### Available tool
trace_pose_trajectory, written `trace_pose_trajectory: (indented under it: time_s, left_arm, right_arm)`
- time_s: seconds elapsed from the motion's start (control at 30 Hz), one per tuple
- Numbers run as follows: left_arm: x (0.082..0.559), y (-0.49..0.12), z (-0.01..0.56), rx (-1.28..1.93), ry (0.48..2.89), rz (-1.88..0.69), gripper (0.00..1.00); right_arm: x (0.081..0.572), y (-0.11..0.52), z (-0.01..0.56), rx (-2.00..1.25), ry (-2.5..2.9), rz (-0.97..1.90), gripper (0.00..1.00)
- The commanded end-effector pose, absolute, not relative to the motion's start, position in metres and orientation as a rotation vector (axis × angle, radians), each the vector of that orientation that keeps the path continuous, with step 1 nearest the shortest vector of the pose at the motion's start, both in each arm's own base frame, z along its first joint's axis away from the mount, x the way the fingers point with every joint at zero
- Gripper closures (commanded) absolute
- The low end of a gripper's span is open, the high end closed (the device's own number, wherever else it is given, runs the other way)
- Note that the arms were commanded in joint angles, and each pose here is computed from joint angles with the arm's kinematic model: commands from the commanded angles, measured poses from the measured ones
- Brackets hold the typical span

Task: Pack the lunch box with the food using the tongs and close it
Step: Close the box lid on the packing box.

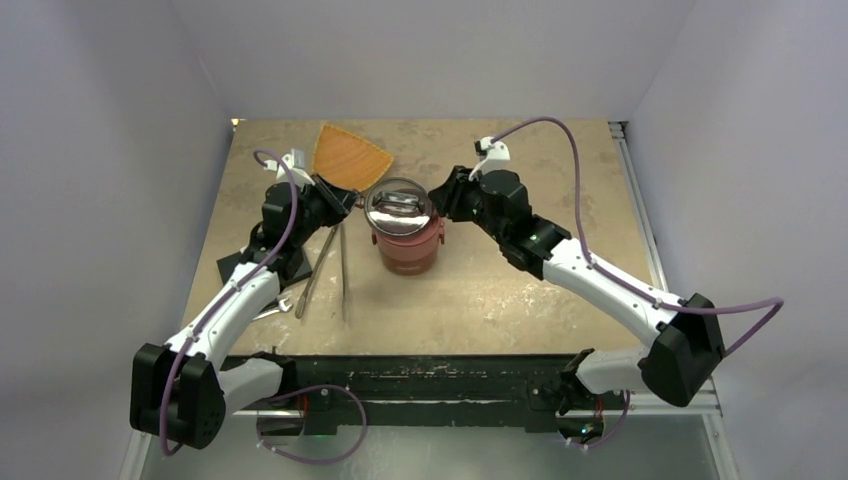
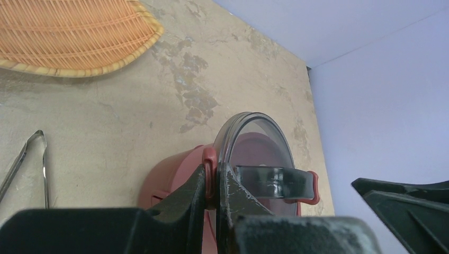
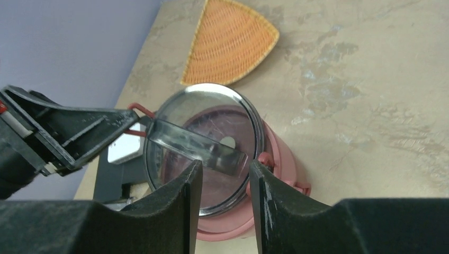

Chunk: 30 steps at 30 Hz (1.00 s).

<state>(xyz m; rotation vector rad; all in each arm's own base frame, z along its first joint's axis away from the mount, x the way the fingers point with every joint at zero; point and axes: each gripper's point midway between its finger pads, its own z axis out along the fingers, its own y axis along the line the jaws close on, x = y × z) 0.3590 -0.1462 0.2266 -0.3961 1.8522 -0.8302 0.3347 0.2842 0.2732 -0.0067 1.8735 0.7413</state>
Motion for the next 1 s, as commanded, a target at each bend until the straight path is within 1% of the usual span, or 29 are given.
trace_pose_trajectory:
  time_s: [0.0,0.23,0.3,0.37,0.43,0.97]
  left_arm:
    - [0.363,-0.150,0.233,-0.396,1.812,-0.857,1.00]
    - [0.363,-0.150,0.226,-0.403,1.826,-0.850,1.00]
    - [0.363,-0.150,0.224,-0.405,1.830,-0.848,1.00]
    - [0.363,-0.150,0.223,-0.403,1.833,-0.850,1.00]
    - [0.363,-0.151,0.223,-0.397,1.833,-0.856,1.00]
    - [0.350,-0.163,0.225,-0.341,1.862,-0.912,1.00]
  right_arm:
    - [0.334,0.296,0.258,-0.017,1.952,0.778,0.60]
    - [0.343,0.290,0.234,0.005,2.011,0.673,0.62]
    - [0.345,0.288,0.236,0.014,2.007,0.662,0.62]
    - [0.345,0.286,0.239,0.026,1.997,0.660,0.65]
    - [0.344,0.283,0.242,0.036,1.989,0.657,0.67]
    - [0.337,0.271,0.245,0.056,1.966,0.647,0.66]
